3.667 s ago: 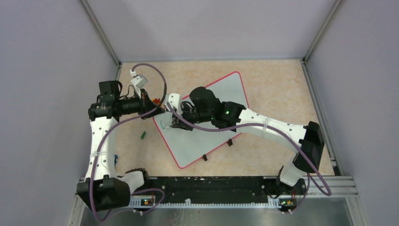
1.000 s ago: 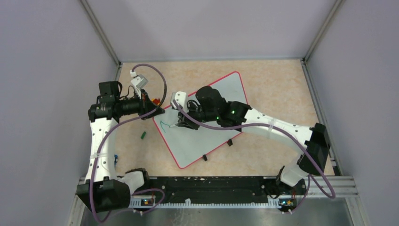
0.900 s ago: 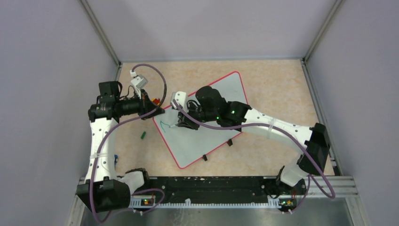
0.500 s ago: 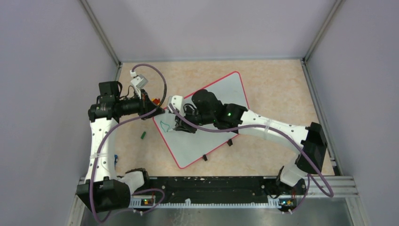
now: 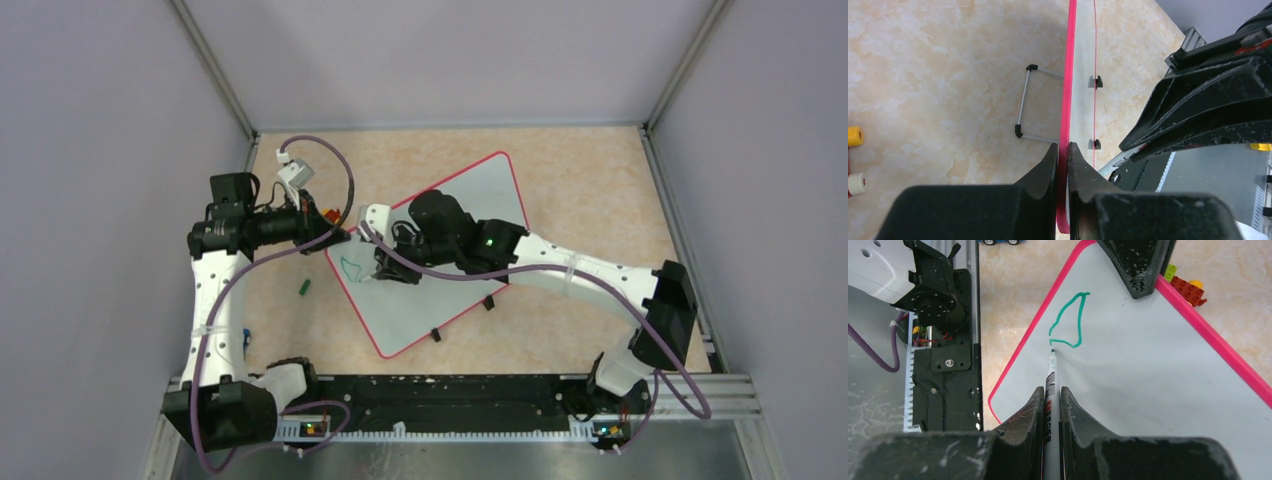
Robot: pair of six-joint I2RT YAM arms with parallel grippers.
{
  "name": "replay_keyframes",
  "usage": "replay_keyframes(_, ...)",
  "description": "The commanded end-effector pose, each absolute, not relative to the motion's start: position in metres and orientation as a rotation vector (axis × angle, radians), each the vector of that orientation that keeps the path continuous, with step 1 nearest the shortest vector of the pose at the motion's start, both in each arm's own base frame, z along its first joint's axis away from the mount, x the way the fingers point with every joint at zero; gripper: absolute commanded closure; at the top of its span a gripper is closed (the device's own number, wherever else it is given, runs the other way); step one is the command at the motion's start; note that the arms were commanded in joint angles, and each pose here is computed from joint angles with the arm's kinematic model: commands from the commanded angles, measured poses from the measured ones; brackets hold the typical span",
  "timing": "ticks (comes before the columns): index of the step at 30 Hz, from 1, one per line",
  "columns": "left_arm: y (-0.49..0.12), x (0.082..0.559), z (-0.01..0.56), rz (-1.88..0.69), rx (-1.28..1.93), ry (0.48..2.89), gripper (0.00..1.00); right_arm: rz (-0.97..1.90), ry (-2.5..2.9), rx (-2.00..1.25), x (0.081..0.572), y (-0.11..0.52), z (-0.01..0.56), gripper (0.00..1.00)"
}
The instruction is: Write a sentence on the whiteboard
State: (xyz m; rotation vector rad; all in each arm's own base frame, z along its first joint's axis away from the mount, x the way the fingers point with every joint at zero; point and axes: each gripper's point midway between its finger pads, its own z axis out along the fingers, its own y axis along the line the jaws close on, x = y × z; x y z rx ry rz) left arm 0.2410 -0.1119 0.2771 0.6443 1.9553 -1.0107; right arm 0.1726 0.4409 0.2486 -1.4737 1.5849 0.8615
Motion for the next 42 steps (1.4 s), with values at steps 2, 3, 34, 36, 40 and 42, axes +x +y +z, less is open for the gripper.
replay_keyframes(2,-0.107,0.242,0.275,-0.945,0.627,1.972,1.00,0.844,1.492,-1.393,0.182,0.421,0.304,1.00)
replay_keyframes(3,-0.106,0.242,0.275,-0.943,0.628,1.973,1.00,0.833,1.494,-1.383,0.186,0.419,0.305,1.00)
replay_keyframes(34,-0.106,0.242,0.274,-0.931,0.630,1.975,1.00,0.790,1.514,-1.355,0.208,0.433,0.292,1.00)
replay_keyframes(36,-0.106,0.242,0.274,-0.932,0.629,1.976,1.00,0.784,1.520,-1.353,0.209,0.430,0.290,1.00)
replay_keyframes(40,-0.106,0.242,0.273,-0.935,0.628,1.978,1.00,0.774,1.534,-1.354,0.208,0.424,0.285,1.00)
replay_keyframes(42,-0.106,0.242,0.273,-0.934,0.627,1.980,1.00,0.769,1.542,-1.353,0.209,0.421,0.282,1.00)
